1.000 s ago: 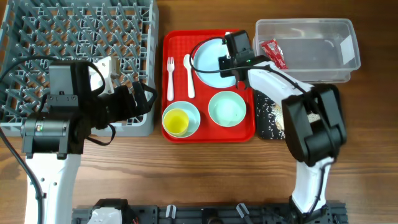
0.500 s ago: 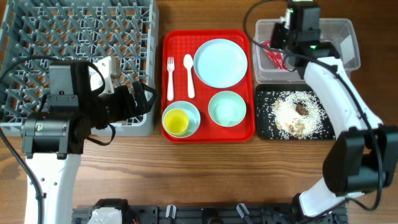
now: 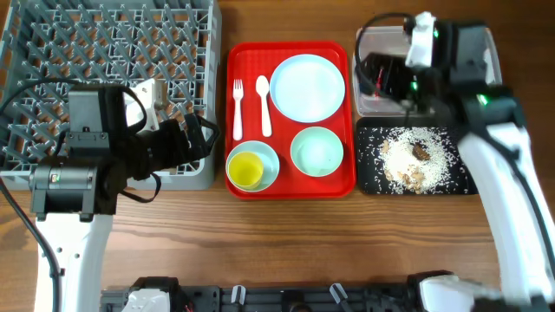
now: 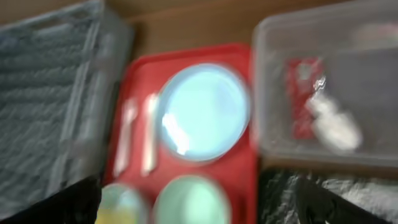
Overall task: Sort waste into correct bins and load items into the dishwasher rack
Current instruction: 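Grasp the yellow cup from the blue bowl with the right gripper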
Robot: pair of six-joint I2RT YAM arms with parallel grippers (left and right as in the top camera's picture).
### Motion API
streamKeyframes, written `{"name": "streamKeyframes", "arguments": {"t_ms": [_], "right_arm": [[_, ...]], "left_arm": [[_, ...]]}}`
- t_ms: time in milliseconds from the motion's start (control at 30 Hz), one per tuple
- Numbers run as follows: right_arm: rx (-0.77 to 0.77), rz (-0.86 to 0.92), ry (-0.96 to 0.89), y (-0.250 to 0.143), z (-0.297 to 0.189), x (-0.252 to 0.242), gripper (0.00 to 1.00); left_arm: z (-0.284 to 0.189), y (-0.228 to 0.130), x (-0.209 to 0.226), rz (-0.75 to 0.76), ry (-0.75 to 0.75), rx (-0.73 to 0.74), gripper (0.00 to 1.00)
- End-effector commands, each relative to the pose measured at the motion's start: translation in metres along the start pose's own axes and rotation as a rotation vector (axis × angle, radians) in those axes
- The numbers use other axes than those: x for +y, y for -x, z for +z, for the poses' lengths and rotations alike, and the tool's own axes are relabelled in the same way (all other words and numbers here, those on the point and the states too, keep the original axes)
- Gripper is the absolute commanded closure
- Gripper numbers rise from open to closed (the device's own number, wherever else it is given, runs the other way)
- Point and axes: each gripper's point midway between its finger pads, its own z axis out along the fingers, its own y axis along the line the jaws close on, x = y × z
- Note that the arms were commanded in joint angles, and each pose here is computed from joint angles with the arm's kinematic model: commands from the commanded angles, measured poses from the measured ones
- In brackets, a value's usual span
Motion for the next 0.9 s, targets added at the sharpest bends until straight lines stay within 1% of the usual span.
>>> {"name": "streamKeyframes", "arguments": {"t_ms": [0, 67, 133, 167, 200, 233, 267, 367, 433, 467, 600, 667, 733, 767, 800, 867], "right_arm": [[0.249, 0.092, 0.085, -0.066, 0.008, 0.043, 0.05], [0.341, 0.020, 0.091, -0.099, 0.019, 0.064, 0.14], [0.378, -0.020, 0.030, -0.123, 0.031, 0.074, 0.18], [0.383, -0.026, -0.004, -0.132, 0.037, 0.077, 0.24], [0.390, -0.041, -0.017, -0.141, 0.044, 0.083, 0.33], [0.397, -0.067, -0.014, -0.148, 0.051, 0.091, 0.41], [0.407, -0.096, 0.000, -0.155, 0.058, 0.101, 0.46], [0.428, -0.146, 0.029, -0.173, 0.084, 0.125, 0.54], [0.434, -0.133, -0.001, -0.182, 0.103, 0.127, 0.58], [0.444, -0.134, -0.008, -0.187, 0.113, 0.128, 0.60], [0.541, -0.107, -0.028, -0.217, 0.156, 0.121, 0.63], [0.599, -0.093, -0.001, -0.231, 0.166, 0.124, 0.71], [0.621, -0.088, -0.010, -0.239, 0.173, 0.121, 0.79], [0.619, -0.090, -0.018, -0.238, 0.174, 0.119, 0.91], [0.616, -0.087, -0.020, -0.237, 0.175, 0.118, 0.95], [0.588, -0.082, -0.012, -0.226, 0.171, 0.118, 0.96]], "left_arm": [[-0.004, 0.011, -0.007, 0.016, -0.028, -0.046, 0.00], [-0.004, 0.014, -0.008, 0.022, -0.032, -0.056, 0.00], [-0.004, 0.014, -0.008, 0.021, -0.032, -0.055, 0.00], [-0.004, 0.014, -0.008, 0.022, -0.032, -0.056, 0.00], [-0.004, 0.014, -0.008, 0.022, -0.032, -0.056, 0.00], [-0.004, 0.014, -0.008, 0.022, -0.032, -0.056, 0.00], [-0.004, 0.014, -0.008, 0.022, -0.032, -0.056, 0.00], [-0.004, 0.009, -0.006, 0.011, -0.026, -0.036, 0.00], [-0.004, -0.010, -0.001, -0.026, -0.007, 0.040, 0.00], [-0.005, -0.021, 0.004, -0.048, 0.014, 0.081, 0.00], [-0.005, -0.027, 0.007, -0.061, 0.032, 0.103, 0.00], [-0.006, -0.027, 0.010, -0.062, 0.048, 0.102, 0.00], [-0.006, -0.026, 0.015, -0.062, 0.076, 0.096, 0.00], [-0.006, -0.027, 0.017, -0.063, 0.087, 0.095, 0.00], [-0.006, -0.027, 0.018, -0.064, 0.091, 0.097, 0.00], [-0.006, -0.028, 0.018, -0.065, 0.093, 0.101, 0.00]]}}
